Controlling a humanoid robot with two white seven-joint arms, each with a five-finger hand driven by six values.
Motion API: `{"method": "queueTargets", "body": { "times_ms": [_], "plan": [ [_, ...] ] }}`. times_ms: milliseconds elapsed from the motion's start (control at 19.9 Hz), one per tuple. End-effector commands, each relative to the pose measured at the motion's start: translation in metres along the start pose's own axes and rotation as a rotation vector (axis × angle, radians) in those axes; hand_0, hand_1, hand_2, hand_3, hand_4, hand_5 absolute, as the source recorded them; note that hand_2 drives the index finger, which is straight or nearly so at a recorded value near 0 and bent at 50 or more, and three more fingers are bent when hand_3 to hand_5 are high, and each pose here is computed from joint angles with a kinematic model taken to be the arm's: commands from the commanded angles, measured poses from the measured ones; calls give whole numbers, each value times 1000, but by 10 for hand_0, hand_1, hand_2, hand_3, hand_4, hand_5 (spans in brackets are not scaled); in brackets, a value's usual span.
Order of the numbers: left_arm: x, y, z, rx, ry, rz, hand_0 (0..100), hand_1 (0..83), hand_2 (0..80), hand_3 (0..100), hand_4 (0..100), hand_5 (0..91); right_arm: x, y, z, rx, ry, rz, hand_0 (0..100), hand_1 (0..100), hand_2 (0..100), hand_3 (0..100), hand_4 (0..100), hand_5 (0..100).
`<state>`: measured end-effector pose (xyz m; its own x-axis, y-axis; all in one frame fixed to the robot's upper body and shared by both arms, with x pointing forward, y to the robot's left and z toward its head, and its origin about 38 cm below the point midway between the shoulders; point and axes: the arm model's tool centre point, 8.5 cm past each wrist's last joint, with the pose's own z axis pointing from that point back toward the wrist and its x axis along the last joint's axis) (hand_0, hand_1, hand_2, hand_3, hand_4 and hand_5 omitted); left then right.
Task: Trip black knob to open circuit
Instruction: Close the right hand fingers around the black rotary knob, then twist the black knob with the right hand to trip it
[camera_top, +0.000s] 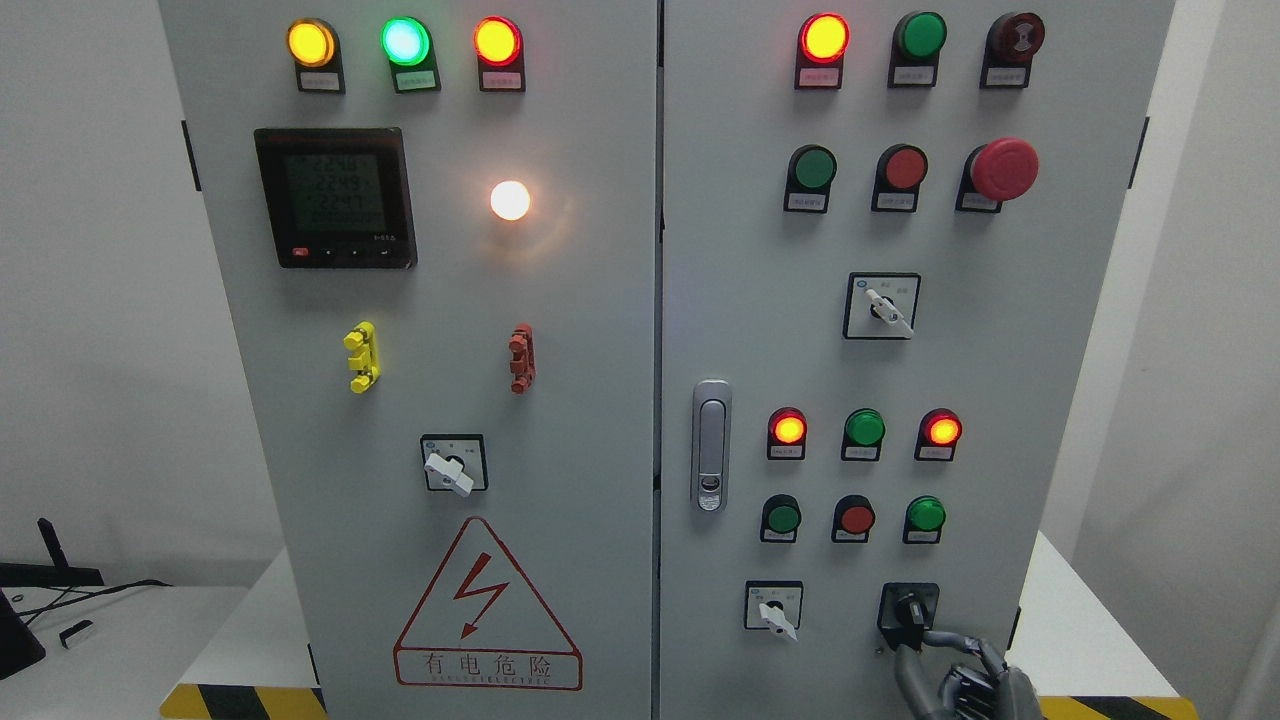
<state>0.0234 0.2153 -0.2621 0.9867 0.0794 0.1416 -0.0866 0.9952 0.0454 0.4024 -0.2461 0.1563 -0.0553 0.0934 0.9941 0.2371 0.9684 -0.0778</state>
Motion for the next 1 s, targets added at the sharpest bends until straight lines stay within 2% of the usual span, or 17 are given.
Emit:
{"method": "queueTargets", "body": {
  "times_ms": [0,451,752,953],
  "plan": [
    [0,0,0,-5,-1,-30,120,389,0,0,0,0,3,6,1,16,-8,-2,320,726,434,1000,1000,937],
    [0,0,0,-5,-1,-30,120,389,0,0,0,0,6,9,2,24,-17,-5,320,726,434,1000,1000,937],
    [0,0,0,-5,-1,-30,120,389,0,0,0,0,9,24,6,62,-20,-19,319,727,435,1000,1000,936],
    [0,0,0,-5,-1,-30,120,389,0,0,0,0,8,27,6,70,-17,-21,318,728,435,1000,1000,936]
  ]
}}
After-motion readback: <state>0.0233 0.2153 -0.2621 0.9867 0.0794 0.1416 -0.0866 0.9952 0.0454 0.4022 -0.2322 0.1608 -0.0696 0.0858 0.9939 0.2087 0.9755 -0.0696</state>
